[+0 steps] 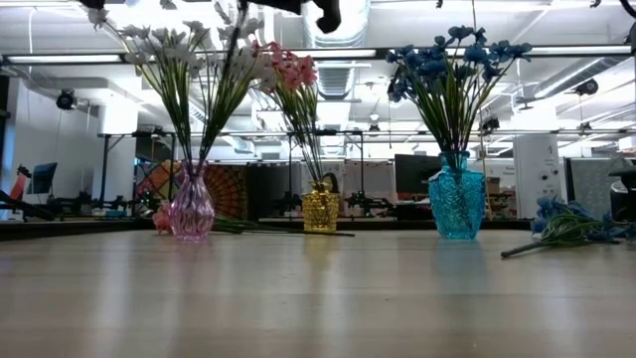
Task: Sort flowers into vase by color
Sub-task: Put the white flowers into the purple vase
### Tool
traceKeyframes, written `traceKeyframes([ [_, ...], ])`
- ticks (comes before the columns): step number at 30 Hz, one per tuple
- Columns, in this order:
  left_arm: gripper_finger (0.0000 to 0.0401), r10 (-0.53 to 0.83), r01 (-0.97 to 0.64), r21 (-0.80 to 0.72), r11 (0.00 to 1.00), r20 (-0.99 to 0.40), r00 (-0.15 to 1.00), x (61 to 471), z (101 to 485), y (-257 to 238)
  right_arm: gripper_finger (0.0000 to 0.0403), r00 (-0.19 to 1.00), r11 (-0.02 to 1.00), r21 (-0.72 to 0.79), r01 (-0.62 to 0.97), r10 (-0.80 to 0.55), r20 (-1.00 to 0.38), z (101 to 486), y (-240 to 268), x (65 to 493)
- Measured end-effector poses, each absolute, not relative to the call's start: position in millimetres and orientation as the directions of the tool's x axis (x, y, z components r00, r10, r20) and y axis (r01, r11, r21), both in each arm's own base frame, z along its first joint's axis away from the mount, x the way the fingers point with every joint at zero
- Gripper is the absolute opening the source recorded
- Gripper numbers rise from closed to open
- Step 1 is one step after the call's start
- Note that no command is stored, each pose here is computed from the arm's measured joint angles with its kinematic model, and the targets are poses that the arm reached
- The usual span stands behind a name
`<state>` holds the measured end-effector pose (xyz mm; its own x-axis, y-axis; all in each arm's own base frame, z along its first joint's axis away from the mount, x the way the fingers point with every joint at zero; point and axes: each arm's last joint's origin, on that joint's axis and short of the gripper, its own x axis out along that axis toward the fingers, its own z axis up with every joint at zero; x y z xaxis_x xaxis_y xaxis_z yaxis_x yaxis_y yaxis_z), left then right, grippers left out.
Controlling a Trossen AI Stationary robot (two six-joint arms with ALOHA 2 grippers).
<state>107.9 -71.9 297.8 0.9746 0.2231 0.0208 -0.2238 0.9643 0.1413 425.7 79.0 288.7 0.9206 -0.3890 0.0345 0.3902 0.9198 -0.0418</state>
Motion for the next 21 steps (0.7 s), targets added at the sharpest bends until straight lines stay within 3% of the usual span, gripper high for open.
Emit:
traceKeyframes([
  [5,0.0189,0.33,-0.327,0.136,0.935,0.006,0.944,95.8,297.0,-57.8,0.002,0.923,0.923,-0.042,0.382,-0.379,0.06,303.0,53.0,439.5],
  [21,0.0187,0.383,-0.38,0.134,0.915,0.004,0.924,81.8,296.5,-43.0,0.002,0.92,0.915,-0.093,0.392,-0.388,0.057,295.8,28.3,456.6],
])
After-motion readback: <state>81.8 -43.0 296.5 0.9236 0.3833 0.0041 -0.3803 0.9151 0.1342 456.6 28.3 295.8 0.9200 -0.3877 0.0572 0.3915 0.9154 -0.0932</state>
